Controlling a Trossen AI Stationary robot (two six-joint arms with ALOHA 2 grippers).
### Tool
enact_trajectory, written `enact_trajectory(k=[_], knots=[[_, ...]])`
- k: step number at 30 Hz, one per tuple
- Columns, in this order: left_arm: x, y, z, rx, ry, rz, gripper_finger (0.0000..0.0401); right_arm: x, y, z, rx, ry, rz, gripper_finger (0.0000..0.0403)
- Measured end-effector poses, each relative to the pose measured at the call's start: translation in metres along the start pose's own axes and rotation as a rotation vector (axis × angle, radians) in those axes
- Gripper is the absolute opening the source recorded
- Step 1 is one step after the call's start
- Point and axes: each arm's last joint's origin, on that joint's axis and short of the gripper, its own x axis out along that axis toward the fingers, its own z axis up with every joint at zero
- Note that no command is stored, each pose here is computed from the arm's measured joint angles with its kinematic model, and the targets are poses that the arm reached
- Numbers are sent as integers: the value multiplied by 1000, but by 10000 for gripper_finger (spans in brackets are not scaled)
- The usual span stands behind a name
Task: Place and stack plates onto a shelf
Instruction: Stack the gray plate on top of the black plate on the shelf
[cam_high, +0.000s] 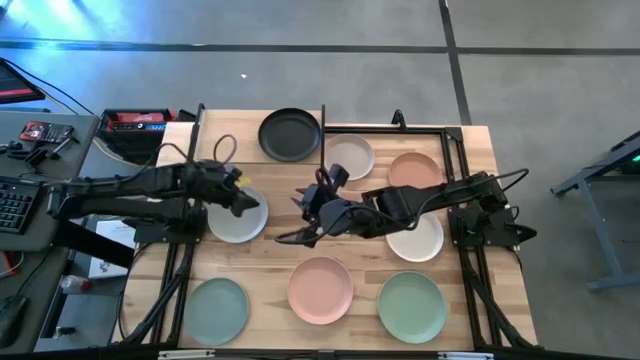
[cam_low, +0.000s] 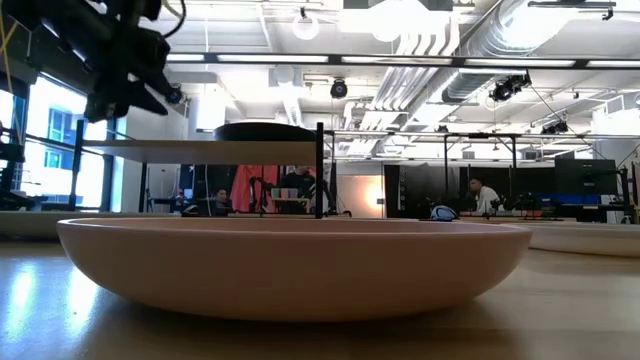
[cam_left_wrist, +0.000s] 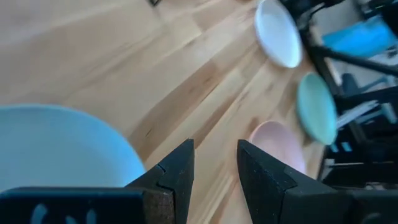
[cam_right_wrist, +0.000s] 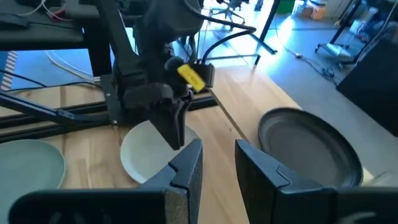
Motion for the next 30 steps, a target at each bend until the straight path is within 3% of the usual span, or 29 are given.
enact_trajectory(k=[10, 30], knots=[[33, -2, -12, 10, 124, 155, 110, 1, -2, -15, 13, 111, -25, 80], [81, 1, -38, 16, 270, 386, 110, 1, -4, -19, 8, 144, -36, 80]])
